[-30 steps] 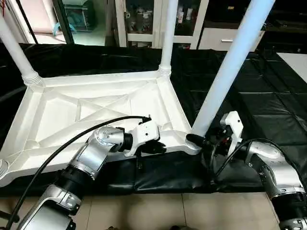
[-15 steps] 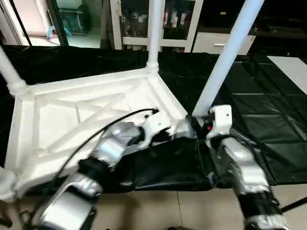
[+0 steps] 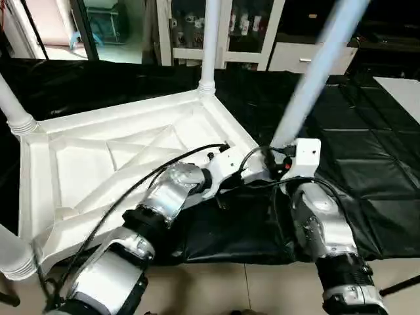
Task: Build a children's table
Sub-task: Rotate leg to tighten
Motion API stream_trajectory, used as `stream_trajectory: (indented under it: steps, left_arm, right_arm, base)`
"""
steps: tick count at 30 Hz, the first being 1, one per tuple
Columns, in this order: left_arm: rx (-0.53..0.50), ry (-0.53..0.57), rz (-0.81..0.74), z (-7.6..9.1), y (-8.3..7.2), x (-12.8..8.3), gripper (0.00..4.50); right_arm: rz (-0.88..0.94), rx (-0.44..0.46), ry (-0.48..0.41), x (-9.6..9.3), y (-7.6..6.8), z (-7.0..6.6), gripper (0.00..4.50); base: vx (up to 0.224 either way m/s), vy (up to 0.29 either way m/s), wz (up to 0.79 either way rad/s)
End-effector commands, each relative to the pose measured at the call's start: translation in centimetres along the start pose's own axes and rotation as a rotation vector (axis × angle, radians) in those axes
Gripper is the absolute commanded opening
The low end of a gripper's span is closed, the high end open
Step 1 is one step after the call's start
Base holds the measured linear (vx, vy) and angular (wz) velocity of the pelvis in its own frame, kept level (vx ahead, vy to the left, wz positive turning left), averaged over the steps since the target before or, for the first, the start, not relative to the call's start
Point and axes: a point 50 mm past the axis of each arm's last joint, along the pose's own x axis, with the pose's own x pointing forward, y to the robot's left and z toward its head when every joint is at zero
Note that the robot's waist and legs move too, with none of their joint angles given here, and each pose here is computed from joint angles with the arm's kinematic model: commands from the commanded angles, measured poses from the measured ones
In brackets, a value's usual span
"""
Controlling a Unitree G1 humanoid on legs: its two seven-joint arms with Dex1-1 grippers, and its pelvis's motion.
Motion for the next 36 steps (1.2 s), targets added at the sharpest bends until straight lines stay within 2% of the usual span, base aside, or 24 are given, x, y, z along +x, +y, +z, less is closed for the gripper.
stream_trajectory:
  steps: [1,5,8,9,14,17,21,26,29,31,32,33,36]
  left_arm:
    - [0.071,-0.080,-0.081,0.5,-0.9,-0.2,0.00]
    - [0.090,-0.128,-0.230,0.0,-2.2,-1.2,0.00]
    - [0.082,-0.142,-0.267,-0.3,-2.4,-1.7,0.00]
    - [0.082,-0.144,-0.282,-0.6,-2.5,-2.1,0.00]
    - [0.067,-0.146,-0.332,-1.3,-2.8,-2.8,0.00]
    - [0.063,-0.154,-0.346,-1.2,-2.8,-3.1,0.00]
    - [0.061,-0.155,-0.354,-1.1,-2.9,-3.2,0.00]
    - [0.057,-0.152,-0.352,-1.2,-2.9,-3.3,0.00]
    - [0.056,-0.147,-0.350,-1.3,-2.9,-3.4,0.00]
    - [0.056,-0.146,-0.350,-1.3,-2.9,-3.4,0.00]
    - [0.057,-0.145,-0.350,-1.3,-2.9,-3.4,0.00]
    - [0.057,-0.144,-0.351,-1.3,-2.9,-3.4,0.00]
    - [0.057,-0.144,-0.352,-1.3,-2.9,-3.4,0.00]
  right_arm:
    - [0.060,0.002,-0.026,-0.4,-0.2,0.6,3.09]
    - [0.169,-0.013,-0.020,-1.6,-1.6,1.5,3.34]
    - [0.268,-0.024,0.004,-2.3,-2.0,1.9,3.65]
    - [0.374,-0.050,0.047,-3.3,-2.7,2.1,3.70]
    - [0.522,-0.119,0.148,-4.9,-4.1,1.8,4.21]
    - [0.569,-0.158,0.169,-5.3,-4.5,1.7,4.21]
    - [0.600,-0.145,0.149,-5.1,-4.4,1.7,4.21]
    - [0.632,-0.178,0.163,-5.0,-4.3,1.6,4.21]
    - [0.674,-0.199,0.185,-5.4,-4.7,1.3,3.87]
    - [0.680,-0.212,0.199,-5.6,-4.9,1.2,3.87]
    - [0.678,-0.212,0.199,-5.6,-5.0,1.2,3.81]
    - [0.674,-0.209,0.195,-5.6,-5.1,1.2,3.56]
    - [0.672,-0.205,0.190,-5.6,-5.1,1.2,3.44]
  base:
    - [0.000,0.000,0.00]
    - [0.000,0.000,0.00]
    - [0.000,0.000,0.00]
    - [0.000,0.000,0.00]
    - [0.000,0.000,0.00]
    - [0.000,0.000,0.00]
    - [0.000,0.000,0.00]
    - [0.000,0.000,0.00]
    - [0.000,0.000,0.00]
    - [0.000,0.000,0.00]
    - [0.000,0.000,0.00]
    - [0.000,0.000,0.00]
    - [0.000,0.000,0.00]
